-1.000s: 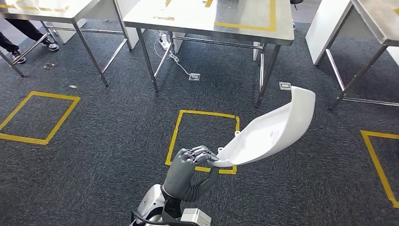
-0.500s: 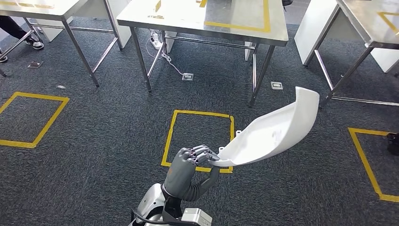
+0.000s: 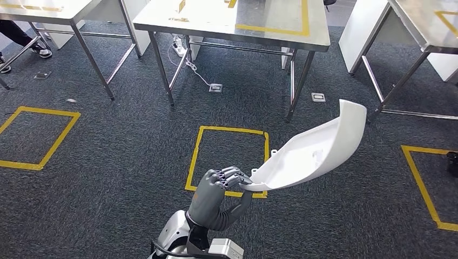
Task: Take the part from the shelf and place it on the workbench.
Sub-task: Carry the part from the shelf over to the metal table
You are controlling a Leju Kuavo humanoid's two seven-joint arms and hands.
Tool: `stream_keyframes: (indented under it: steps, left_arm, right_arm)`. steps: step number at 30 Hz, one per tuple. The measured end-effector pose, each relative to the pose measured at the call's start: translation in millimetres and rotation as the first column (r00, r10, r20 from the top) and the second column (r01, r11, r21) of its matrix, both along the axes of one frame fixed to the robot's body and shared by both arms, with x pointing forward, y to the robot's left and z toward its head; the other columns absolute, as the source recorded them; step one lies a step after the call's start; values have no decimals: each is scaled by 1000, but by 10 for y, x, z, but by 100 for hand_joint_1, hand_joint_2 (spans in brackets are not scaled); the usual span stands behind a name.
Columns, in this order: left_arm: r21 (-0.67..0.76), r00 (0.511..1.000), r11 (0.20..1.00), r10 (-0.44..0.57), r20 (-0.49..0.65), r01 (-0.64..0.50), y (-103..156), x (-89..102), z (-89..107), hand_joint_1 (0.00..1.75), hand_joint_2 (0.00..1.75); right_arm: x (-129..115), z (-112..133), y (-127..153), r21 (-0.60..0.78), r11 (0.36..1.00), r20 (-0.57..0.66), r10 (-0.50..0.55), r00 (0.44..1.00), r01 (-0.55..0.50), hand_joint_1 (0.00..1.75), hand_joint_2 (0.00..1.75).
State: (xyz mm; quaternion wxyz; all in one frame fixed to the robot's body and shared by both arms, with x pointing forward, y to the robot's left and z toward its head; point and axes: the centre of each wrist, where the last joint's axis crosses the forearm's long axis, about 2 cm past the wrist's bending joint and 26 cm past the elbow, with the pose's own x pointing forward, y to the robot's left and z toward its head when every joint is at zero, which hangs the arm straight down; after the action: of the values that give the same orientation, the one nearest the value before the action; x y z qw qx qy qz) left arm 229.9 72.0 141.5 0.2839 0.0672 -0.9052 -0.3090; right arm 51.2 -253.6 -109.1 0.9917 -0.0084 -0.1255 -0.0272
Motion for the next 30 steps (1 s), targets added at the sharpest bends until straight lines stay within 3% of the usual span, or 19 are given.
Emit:
stream_keyframes:
  steps: [30]
  left_arm:
    - [62,999,997,-43,-13,44,-16,-31,-60,175,175]
  right_arm:
    - [-23,-2,17,3,1000,8,4,1000,-4,0,0]
